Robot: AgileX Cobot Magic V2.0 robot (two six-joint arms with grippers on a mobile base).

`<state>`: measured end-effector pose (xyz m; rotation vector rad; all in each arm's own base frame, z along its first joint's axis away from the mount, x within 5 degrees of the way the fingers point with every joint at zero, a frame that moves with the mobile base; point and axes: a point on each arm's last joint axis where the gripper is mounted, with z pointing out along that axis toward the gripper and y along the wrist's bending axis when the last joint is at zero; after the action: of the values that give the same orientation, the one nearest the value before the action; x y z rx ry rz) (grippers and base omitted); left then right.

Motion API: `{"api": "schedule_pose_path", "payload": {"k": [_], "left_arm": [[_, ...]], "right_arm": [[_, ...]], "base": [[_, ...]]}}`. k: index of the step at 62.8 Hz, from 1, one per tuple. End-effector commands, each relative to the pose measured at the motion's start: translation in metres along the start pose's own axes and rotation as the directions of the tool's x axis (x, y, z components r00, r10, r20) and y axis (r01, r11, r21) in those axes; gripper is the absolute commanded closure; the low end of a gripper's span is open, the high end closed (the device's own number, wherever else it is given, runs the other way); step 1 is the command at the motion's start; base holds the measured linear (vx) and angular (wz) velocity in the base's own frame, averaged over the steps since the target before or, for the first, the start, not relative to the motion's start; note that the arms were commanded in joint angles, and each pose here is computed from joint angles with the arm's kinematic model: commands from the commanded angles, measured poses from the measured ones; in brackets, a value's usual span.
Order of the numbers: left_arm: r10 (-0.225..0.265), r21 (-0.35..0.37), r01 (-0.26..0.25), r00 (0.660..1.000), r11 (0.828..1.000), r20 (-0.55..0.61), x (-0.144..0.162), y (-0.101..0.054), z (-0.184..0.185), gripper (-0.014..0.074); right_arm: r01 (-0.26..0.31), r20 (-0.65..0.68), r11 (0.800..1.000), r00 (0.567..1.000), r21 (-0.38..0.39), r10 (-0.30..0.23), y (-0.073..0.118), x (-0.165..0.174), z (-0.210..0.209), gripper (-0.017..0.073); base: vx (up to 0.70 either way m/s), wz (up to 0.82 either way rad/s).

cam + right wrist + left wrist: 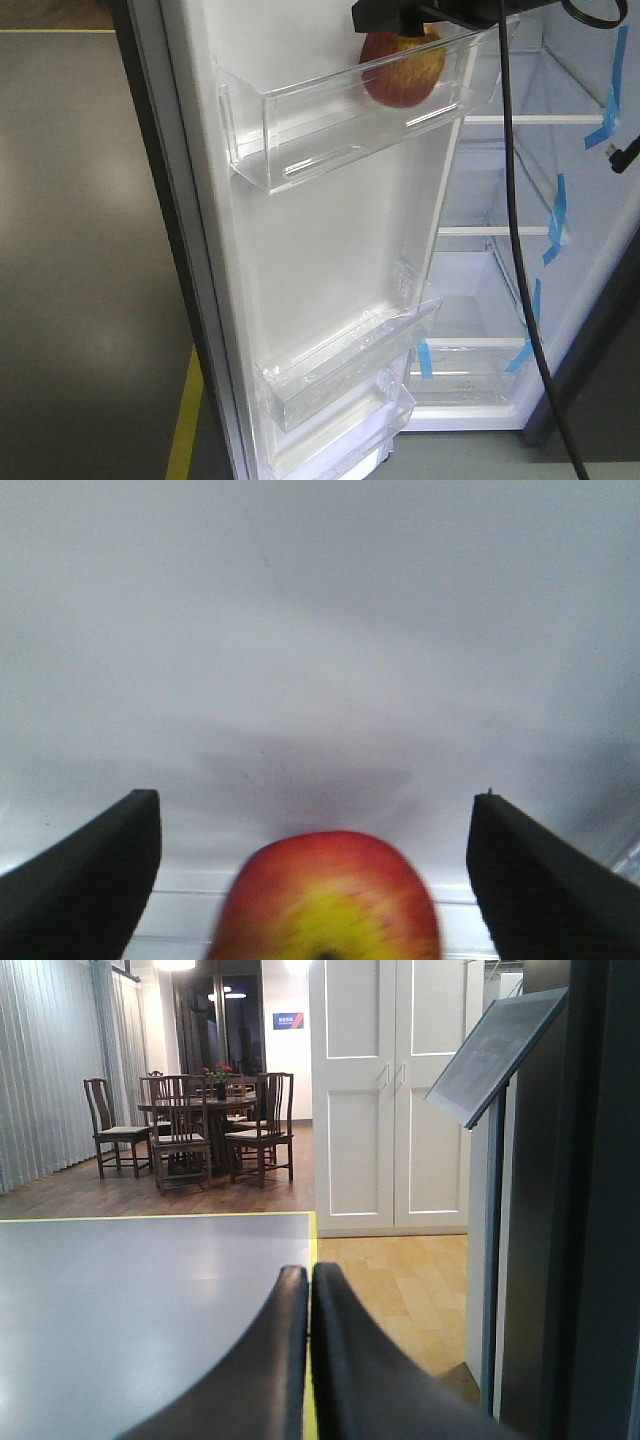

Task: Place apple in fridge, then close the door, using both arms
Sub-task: 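Open the right gripper and withdraw it from the door bin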

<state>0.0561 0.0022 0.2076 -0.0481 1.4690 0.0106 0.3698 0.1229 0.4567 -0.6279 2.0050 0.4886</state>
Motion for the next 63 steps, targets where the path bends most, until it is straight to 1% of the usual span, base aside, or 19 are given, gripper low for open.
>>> {"api": "schedule_pose_path", "payload": {"k": [1,6,16,25,34,35,50,63], "left_arm": [[-0.019,0.006,0.019,0.998,1.000,0.062,0.000,0.000,-0.001,0.0600],[-0.019,0.006,0.019,0.998,1.000,0.062,0.000,0.000,-0.001,0.0600],[-0.019,0.006,0.019,0.998,1.000,0.062,0.000,0.000,-0.001,0.0600],[-0.019,0.006,0.019,0.998,1.000,0.062,0.000,0.000,-0.001,0.0600],[-0.019,0.006,0.019,0.998,1.000,0.062,0.000,0.000,-0.001,0.0600],[-0.019,0.006,0.019,0.998,1.000,0.062,0.000,0.000,-0.001,0.0600],[-0.019,0.006,0.019,0.998,1.000,0.062,0.000,0.000,-0.001,0.0600],[-0.019,0.006,0.019,0.998,1.000,0.062,0.000,0.000,-0.001,0.0600]], "right_arm": [[0.003,0.132,1.000,0.991,0.025,-0.006,0.009,-0.021,-0.032,-0.0065],[0.008,0.138,1.000,0.990,0.021,-0.011,0.013,-0.023,-0.042,-0.0054],[0.050,0.193,0.998,0.980,0.042,-0.057,0.027,-0.030,-0.077,-0.0010],[0.072,0.201,0.996,0.976,0.049,-0.081,0.042,-0.019,-0.107,0.0016],[0.060,0.177,0.997,0.982,0.058,-0.069,0.054,0.014,-0.124,0.0018],[0.052,0.170,0.997,0.983,0.059,-0.062,0.054,0.020,-0.123,0.0018],[0.012,0.185,0.996,0.982,0.092,-0.029,0.074,0.085,-0.153,0.0018],[-0.026,0.161,0.997,0.987,0.068,0.015,0.095,0.145,-0.178,0.0018]], "base": [[0.00,0.00],[0.00,0.00],[0.00,0.00],[0.00,0.00],[0.00,0.00],[0.00,0.00],[0.00,0.00],[0.00,0.00]]}}
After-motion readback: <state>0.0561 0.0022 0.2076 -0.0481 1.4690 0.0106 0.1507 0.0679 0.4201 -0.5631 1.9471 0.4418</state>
